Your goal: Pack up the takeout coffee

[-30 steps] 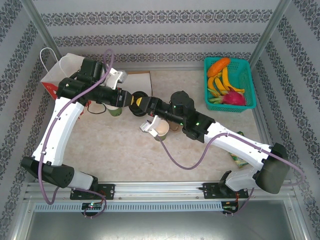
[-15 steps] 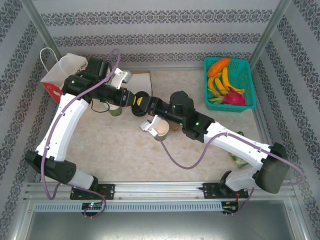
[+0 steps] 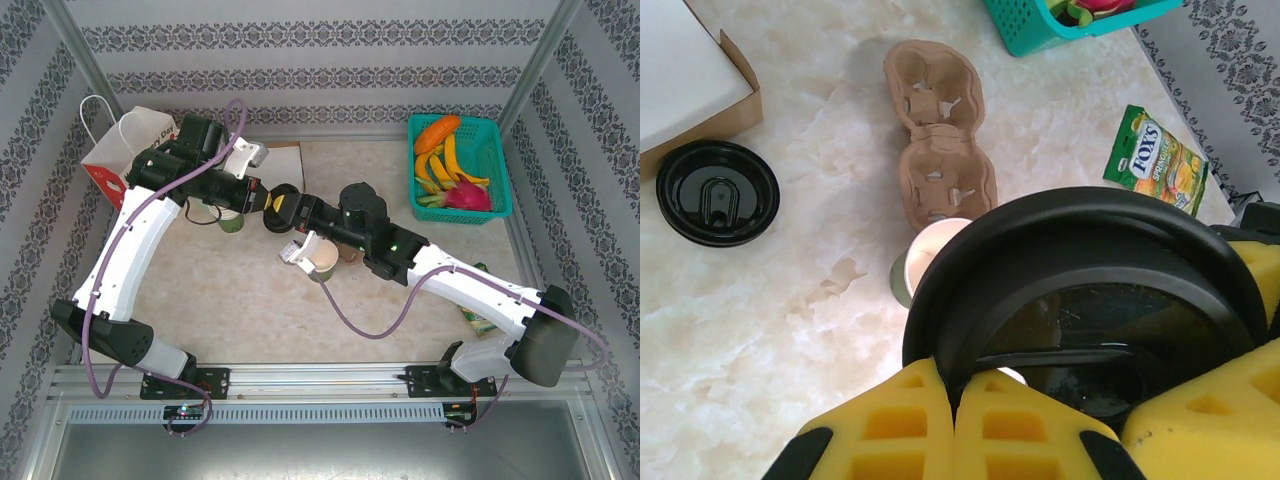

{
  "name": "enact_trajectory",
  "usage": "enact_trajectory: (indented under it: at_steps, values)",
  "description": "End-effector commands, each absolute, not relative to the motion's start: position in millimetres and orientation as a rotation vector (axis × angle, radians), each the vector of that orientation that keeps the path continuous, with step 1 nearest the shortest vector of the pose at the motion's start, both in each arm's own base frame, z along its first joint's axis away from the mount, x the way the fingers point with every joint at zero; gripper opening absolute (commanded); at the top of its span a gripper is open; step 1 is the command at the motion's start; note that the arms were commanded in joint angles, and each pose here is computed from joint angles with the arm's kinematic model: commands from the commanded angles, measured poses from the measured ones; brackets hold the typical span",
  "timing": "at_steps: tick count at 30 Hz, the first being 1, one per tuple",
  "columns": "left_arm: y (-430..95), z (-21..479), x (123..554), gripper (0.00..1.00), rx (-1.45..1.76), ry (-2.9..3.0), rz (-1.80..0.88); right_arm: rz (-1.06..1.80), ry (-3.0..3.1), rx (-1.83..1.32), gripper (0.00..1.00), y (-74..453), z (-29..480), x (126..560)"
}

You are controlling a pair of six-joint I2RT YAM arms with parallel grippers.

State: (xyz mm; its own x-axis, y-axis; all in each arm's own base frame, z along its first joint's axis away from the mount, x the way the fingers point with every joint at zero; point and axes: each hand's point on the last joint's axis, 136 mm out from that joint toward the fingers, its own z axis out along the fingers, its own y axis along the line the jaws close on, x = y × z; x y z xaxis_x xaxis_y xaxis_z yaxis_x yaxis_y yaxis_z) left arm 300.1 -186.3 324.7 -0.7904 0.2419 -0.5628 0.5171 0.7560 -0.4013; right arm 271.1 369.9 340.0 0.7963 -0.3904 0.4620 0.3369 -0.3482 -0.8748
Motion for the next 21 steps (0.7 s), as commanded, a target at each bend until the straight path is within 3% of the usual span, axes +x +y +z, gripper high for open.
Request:
enact_trajectory:
  at_steps: [1, 6, 7, 14, 21]
  values:
    - [-184.5, 337.9, 299.9, 0.0, 0.597, 2.413, -0.691, -0.91, -0.156, -1.776, 0.22, 374.2, 346.4, 268.0]
    - [-158.7, 342.4, 320.4, 0.0, 0.439, 2.377, -0.486, -0.767, 0.263, -1.861, 0.93, 361.7, 345.1, 281.6]
    - [-153.0, 343.5, 323.2, 0.0, 0.407, 2.366, -0.451, -0.735, 0.349, -1.843, 0.98, 359.4, 344.5, 284.9]
    - [-128.8, 349.3, 328.6, 0.0, 0.293, 2.323, -0.307, -0.589, 0.864, -1.624, 0.98, 336.1, 320.1, 305.7]
    - [-126.1, 316.3, 330.9, 0.0, 0.185, 2.389, -0.314, 0.069, 1.499, -0.812, 0.98, 291.0, 357.6, 312.3]
